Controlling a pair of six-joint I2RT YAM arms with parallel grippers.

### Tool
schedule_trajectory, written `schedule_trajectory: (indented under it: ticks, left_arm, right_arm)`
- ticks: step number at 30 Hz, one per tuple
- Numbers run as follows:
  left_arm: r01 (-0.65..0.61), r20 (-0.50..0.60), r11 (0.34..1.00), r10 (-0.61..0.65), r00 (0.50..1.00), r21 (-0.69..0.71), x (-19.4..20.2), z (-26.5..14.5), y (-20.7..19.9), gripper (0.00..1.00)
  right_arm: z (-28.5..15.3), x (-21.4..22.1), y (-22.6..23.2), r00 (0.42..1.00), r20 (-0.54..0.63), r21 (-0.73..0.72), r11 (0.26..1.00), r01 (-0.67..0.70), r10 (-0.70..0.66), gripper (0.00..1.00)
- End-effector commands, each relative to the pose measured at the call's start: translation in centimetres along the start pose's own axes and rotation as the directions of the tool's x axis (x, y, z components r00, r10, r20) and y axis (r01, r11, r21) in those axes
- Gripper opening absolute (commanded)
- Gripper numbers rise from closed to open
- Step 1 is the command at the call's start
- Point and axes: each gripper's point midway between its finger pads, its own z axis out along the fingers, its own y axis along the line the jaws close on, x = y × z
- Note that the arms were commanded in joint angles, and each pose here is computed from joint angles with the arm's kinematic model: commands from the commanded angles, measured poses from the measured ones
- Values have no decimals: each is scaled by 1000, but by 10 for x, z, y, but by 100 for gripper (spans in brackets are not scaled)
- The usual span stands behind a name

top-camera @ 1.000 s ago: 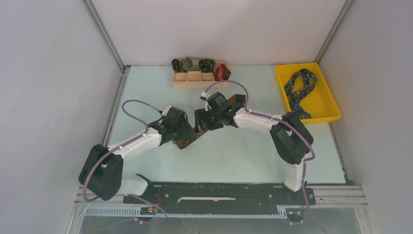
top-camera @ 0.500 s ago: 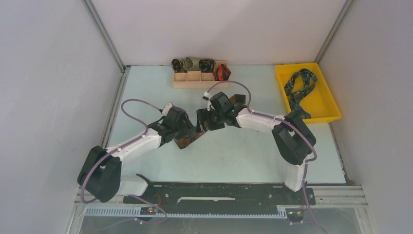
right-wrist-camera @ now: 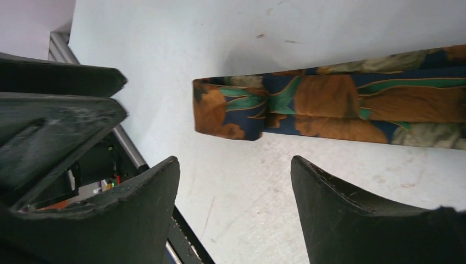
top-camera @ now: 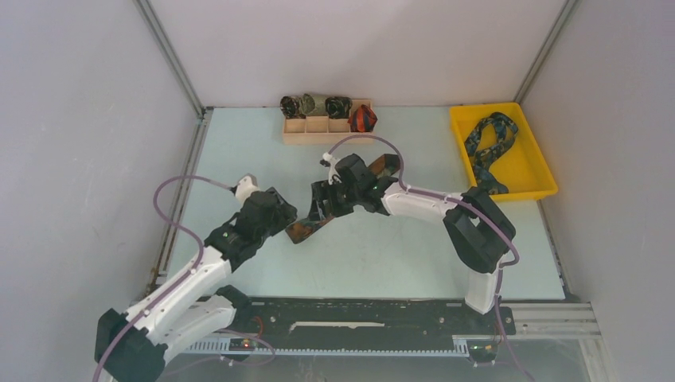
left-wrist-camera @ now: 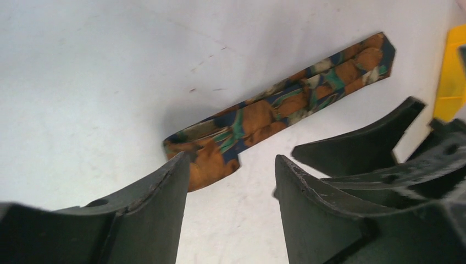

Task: Roll the ties
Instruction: Roll the tie at the center of the board.

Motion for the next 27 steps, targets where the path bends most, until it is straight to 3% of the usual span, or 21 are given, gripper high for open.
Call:
schedule_trajectory:
  ticks: [1,10,27]
  left_arm:
    - [-39,55,998,41,998,-40,6,-8,37,62]
    - [21,54,996,-25,998,84,38,-7,57,58]
    - [46,-8,990,-46,999,135,59,13,57,59]
  right_arm:
    - [-1,-12,34,998,44,-96,994,43,-39,75]
    - [24,-4,42,997,-30,-113,991,71,-75,55]
    - [53,3,21,993,-104,-99,994,47,-57,45]
